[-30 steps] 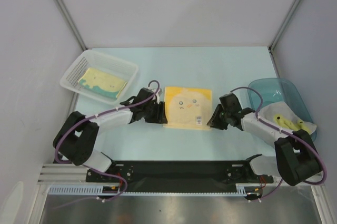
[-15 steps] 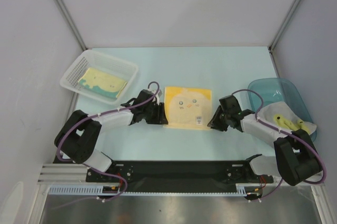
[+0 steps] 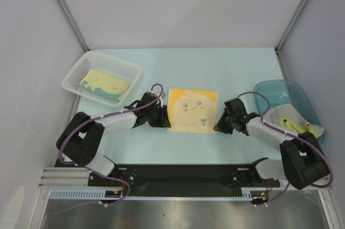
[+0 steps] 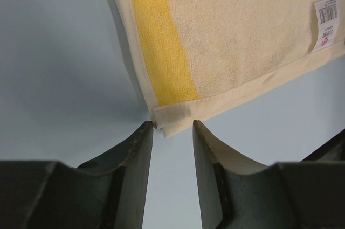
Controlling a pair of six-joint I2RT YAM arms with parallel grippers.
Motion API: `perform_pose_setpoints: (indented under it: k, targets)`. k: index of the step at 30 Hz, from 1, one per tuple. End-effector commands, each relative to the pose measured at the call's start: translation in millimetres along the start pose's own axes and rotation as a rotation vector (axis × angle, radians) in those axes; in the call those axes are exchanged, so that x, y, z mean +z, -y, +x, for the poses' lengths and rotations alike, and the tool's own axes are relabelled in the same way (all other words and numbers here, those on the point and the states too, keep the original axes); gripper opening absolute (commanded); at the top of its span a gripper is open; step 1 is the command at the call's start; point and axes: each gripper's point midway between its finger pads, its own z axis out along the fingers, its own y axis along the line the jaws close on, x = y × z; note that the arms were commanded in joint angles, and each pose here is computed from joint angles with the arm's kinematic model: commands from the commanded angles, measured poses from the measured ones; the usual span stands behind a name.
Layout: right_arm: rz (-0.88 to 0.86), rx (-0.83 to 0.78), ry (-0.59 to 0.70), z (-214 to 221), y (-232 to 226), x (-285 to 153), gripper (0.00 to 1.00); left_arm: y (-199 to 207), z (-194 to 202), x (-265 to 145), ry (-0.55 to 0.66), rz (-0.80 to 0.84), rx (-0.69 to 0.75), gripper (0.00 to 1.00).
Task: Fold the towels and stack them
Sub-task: Fold the towel
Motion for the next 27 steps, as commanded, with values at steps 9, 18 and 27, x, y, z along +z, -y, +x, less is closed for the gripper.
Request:
perform_pose_setpoints:
  k: [9,18,27]
  targets:
    - [-0.02,-0.009,0.024,-3,-4,2,0.13,-10,3,14,0.008,-0.036,-0.051,0.42]
    - [-0.018,-0.021,0.034,-5,-4,1,0.1,-14,2,13,0.006,-0.063,-0.055,0.3]
    - [-0.022,-0.03,0.041,-8,-6,0,0.04,-12,-7,4,0.02,-0.085,-0.043,0.0]
